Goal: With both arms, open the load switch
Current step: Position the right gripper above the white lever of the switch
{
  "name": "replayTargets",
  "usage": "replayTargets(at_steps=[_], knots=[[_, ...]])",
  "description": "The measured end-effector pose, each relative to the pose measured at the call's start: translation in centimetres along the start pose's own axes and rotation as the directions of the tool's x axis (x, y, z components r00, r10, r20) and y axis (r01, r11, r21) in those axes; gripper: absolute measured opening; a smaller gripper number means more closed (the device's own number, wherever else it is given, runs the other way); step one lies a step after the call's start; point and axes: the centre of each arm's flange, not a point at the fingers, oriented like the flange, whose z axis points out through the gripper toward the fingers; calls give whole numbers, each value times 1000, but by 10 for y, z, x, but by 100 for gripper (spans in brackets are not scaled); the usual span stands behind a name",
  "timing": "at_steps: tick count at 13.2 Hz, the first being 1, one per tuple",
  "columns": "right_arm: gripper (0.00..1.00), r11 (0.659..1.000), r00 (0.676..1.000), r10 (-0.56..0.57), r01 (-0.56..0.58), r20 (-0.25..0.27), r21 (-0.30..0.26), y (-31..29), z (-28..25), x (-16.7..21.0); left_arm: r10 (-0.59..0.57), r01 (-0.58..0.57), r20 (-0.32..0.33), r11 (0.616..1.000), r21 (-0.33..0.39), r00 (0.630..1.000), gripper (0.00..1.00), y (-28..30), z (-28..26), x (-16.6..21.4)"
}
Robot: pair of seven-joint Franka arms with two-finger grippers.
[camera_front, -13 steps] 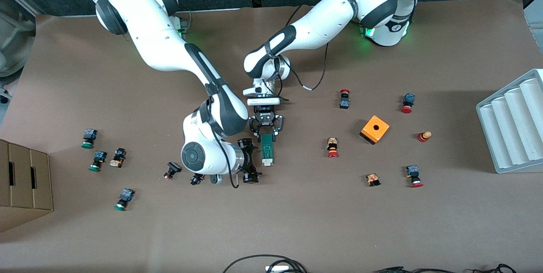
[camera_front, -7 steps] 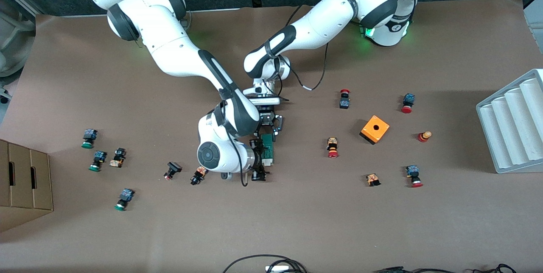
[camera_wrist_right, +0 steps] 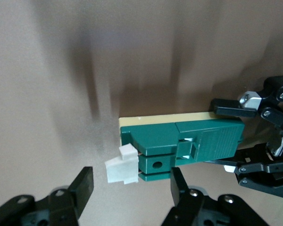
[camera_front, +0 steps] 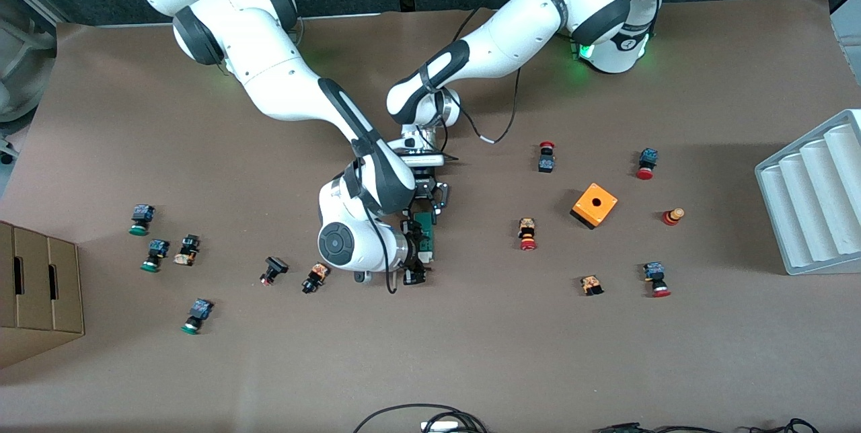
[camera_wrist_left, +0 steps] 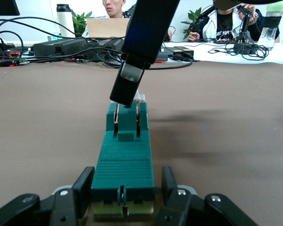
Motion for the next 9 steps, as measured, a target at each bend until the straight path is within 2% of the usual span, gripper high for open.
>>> replayTargets(at_steps=[2,4,5,6,9], knots=[[72,1000,1000,1,-1,-1,-1,0,1,0,0,0,0,1000,0,1000,66,0,0,0],[59,1000,1000,1,-1,-2,-2,0,2,1,0,0,0,1000,0,1000,65,0,0,0],[59,1000,1000,1,-1,-2,-2,0,2,1,0,0,-1,1000,0,1000,65,0,0,0],[51,1000,1000,3,-3,-1,-2,0,2,1,0,0,-1,1000,0,1000,65,0,0,0],[45,1000,1000,2,-2,1,-1,0,1,0,0,0,-1,1000,0,1000,65,0,0,0]])
